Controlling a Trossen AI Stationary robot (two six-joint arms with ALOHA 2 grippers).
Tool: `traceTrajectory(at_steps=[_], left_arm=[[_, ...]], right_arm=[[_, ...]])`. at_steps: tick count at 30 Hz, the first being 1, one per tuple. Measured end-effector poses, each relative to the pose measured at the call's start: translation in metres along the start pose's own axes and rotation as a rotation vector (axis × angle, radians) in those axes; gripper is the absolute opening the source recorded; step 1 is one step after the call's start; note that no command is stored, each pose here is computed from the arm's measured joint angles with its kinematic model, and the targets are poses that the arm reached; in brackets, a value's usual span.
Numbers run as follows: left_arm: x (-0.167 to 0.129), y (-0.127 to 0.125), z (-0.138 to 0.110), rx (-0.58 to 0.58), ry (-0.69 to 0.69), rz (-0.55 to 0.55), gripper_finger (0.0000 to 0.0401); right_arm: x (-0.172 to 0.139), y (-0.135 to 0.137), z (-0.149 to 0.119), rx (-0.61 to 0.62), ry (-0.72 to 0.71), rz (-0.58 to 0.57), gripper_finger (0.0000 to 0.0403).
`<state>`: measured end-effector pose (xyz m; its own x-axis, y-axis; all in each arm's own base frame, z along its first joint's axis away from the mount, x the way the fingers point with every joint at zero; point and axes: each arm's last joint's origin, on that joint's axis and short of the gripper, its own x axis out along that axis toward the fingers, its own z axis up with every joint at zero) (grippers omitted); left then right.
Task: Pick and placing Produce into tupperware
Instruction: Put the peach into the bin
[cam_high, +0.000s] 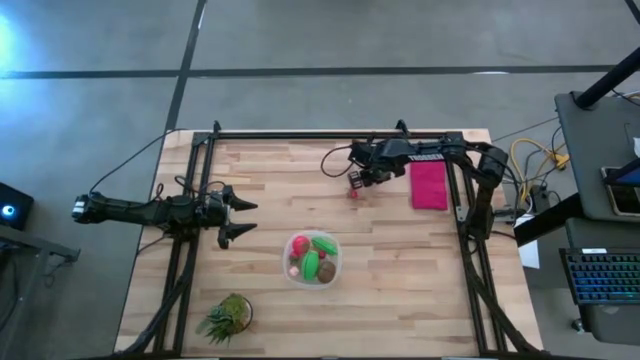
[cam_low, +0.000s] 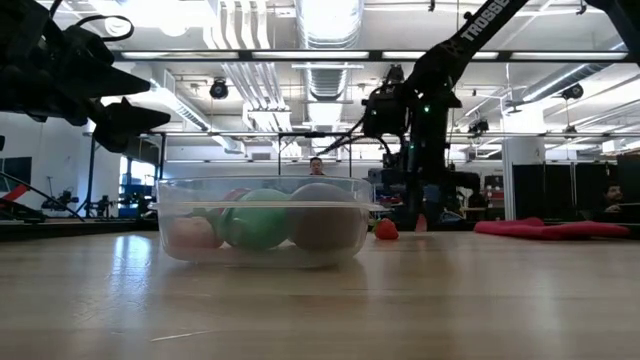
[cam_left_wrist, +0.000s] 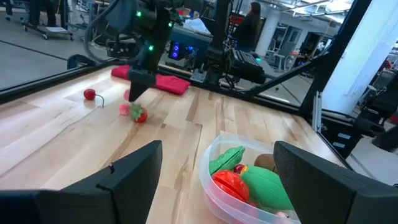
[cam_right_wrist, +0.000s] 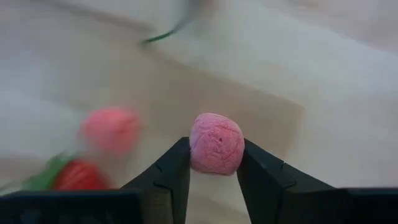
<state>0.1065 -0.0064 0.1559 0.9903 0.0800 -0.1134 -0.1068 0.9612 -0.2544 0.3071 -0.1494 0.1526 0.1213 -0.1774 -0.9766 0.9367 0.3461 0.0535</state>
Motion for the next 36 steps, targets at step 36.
traceTrajectory(at_steps=[36], left_arm=[[0.000, 0.000, 0.000, 0.000, -0.002, 0.000, 0.0294]], right_arm=[[-0.066, 0.206, -0.127, -0.845, 0.177, 0.251, 0.0208]])
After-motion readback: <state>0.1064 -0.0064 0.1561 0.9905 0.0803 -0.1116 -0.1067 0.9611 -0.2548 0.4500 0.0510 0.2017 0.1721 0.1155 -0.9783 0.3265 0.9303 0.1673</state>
